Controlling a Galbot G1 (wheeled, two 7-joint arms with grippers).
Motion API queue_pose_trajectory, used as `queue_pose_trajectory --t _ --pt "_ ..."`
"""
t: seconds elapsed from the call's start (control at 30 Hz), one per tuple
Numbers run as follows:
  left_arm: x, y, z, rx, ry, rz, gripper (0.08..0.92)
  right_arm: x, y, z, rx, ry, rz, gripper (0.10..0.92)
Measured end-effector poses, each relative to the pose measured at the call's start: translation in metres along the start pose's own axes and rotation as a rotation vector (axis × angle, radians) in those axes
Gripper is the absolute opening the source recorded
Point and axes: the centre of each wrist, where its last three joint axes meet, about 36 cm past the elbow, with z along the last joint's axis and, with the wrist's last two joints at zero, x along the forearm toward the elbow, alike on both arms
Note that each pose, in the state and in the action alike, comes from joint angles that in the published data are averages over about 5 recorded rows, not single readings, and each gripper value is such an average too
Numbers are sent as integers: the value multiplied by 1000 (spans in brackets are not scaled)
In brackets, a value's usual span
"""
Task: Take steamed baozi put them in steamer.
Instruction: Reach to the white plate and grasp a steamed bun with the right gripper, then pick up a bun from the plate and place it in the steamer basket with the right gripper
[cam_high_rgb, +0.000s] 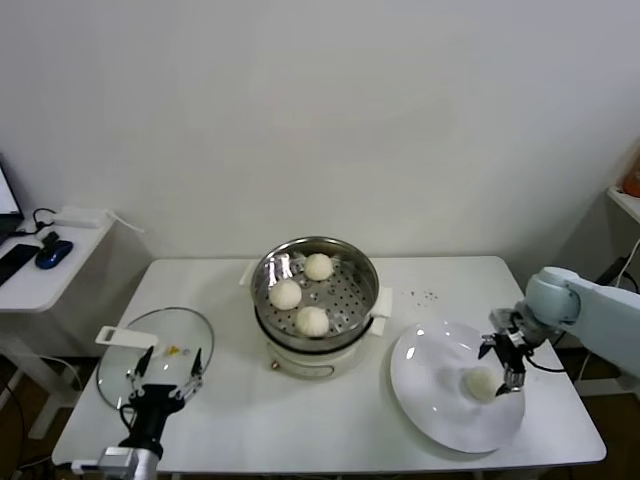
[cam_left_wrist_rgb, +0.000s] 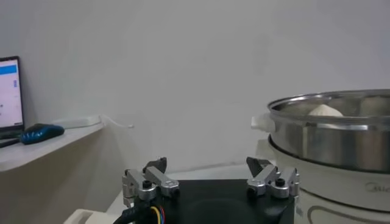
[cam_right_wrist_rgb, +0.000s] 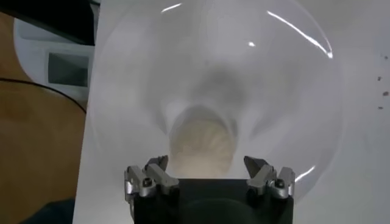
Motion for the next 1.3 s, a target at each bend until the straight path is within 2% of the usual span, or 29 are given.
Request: queue_pose_trajectory --t 0.73,1.0,1.3 --pt "-2 -1 2 13 7 0 823 -23 0 -3 -7 -2 -5 817" --pt "-3 -1 1 20 7 -2 823 -24 0 -3 -9 -4 -3 711" --pt "-3 -1 2 23 9 -2 823 -19 0 -2 -14 -12 4 696"
